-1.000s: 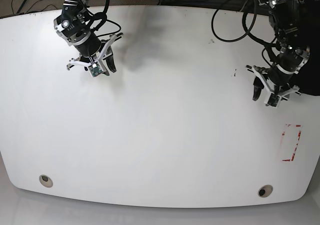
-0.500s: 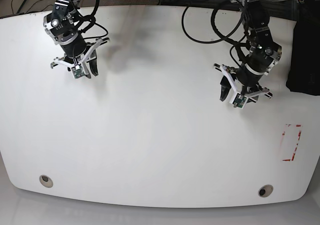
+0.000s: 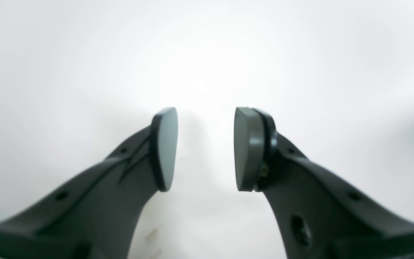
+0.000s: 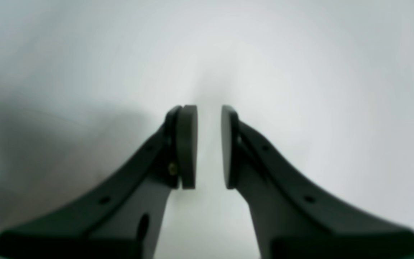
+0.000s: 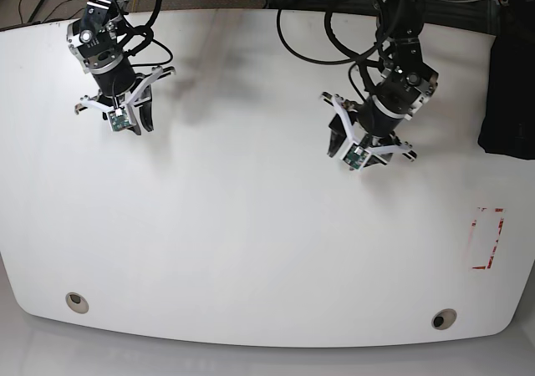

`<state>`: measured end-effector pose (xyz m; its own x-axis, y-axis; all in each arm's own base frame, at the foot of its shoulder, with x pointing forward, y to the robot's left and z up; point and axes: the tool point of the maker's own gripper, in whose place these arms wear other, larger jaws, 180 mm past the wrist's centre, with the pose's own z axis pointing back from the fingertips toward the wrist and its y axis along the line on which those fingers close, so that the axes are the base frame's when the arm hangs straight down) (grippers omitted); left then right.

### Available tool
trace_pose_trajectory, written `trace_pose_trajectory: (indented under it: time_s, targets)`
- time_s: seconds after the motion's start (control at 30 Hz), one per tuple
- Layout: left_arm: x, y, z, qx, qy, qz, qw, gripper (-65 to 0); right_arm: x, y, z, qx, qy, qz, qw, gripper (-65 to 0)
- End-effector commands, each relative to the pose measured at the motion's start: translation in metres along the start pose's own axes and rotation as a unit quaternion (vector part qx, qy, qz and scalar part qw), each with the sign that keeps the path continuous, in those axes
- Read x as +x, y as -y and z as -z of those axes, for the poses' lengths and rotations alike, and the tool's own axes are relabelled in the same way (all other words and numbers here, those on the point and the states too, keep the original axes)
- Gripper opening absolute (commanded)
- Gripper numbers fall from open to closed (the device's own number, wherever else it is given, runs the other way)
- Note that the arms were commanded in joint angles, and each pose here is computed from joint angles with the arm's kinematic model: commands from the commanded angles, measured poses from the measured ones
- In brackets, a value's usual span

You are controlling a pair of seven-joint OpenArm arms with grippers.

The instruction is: Layout the t-shirt on the table in an organized manner, then fold the t-shirt properly

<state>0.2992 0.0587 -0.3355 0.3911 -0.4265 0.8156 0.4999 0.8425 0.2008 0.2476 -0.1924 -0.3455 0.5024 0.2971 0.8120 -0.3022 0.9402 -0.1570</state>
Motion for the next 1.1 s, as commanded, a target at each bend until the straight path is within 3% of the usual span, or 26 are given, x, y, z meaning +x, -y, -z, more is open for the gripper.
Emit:
trace_pose_trajectory:
  time_s: [0.0, 0.27, 0.47, 0.8, 1.07]
  targets:
    - [0.013, 0.012, -0.005, -0.002, 0.034, -0.007, 0.999, -41.3, 0.017, 0.0, -0.004, 0.002, 0.032, -0.004, 0.9995, -54.1]
    - [0.003, 0.048, -0.021, -0.024, 0.058, -0.016, 0.998, -41.3, 0.015, -0.006, -0.009, 0.006, 0.03, -0.006, 0.9995, -54.1]
    - [-0.016, 0.066, -0.039, -0.036, 0.038, -0.027, 0.998, -41.3, 0.012, -0.009, -0.019, 0.006, 0.024, -0.012, 0.9996, -54.1]
    - [-0.054, 0.034, -0.06, -0.004, -0.009, -0.014, 1.0, -41.3, -0.008, -0.017, -0.028, 0.016, 0.0, -0.007, 0.9999, -54.1]
    - [-0.06, 0.022, -0.065, 0.001, -0.009, -0.031, 0.999, -41.3, 0.002, -0.019, -0.027, 0.024, 0.022, 0.012, 0.9994, -54.1]
